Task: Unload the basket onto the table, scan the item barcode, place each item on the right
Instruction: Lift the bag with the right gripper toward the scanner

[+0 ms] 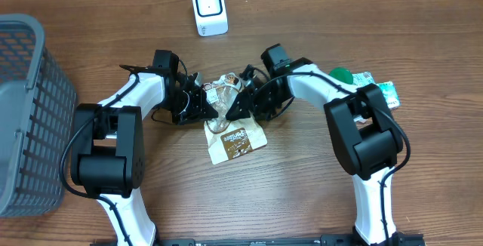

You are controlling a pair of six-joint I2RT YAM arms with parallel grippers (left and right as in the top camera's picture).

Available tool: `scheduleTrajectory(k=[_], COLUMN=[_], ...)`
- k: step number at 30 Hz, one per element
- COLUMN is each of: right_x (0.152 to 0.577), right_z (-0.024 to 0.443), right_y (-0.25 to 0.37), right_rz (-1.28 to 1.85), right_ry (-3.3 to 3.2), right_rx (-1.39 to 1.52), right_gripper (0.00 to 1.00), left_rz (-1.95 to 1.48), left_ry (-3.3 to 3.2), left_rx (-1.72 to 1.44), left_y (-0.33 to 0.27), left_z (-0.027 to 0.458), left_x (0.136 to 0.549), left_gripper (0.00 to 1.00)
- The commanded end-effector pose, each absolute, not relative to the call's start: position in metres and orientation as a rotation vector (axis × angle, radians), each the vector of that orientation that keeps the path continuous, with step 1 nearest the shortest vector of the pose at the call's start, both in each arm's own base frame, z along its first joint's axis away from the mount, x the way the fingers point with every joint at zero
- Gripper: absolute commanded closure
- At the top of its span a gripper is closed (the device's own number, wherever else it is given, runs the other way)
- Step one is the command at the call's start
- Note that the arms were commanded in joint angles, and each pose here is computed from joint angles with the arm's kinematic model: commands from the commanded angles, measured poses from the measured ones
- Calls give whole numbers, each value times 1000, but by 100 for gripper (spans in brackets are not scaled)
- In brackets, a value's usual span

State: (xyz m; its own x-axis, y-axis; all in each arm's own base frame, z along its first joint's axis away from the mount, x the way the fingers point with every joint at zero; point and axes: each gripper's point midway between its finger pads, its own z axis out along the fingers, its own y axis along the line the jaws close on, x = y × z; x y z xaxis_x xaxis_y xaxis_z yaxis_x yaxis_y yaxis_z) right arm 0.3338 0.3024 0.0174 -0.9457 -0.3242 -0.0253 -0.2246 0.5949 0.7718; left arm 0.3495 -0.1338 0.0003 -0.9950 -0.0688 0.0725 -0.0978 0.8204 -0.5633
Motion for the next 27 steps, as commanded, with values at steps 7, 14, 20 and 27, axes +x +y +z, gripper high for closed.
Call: scheduleTrajectory(k=[7, 14, 20, 27], right_x=[307, 317, 330, 339], right_z=[9, 9, 18, 65], right_y=[326, 316, 301, 297], right_rz=[-1268, -1274, -1297, -1374], right_ry=[-2628, -2644, -2659, -2716], right_rx=[526, 478, 395, 476], right_gripper=[62, 86, 96, 96], left_rz=[710, 713, 740, 800], left_ry=[-2914, -2922, -2980, -3175], left_rx=[186, 186, 121, -48], left_y=[-117, -116, -110, -102], left_z=[-39, -38, -5, 102], left_x=[330, 333, 353, 392], left_gripper=[96, 96, 96, 96])
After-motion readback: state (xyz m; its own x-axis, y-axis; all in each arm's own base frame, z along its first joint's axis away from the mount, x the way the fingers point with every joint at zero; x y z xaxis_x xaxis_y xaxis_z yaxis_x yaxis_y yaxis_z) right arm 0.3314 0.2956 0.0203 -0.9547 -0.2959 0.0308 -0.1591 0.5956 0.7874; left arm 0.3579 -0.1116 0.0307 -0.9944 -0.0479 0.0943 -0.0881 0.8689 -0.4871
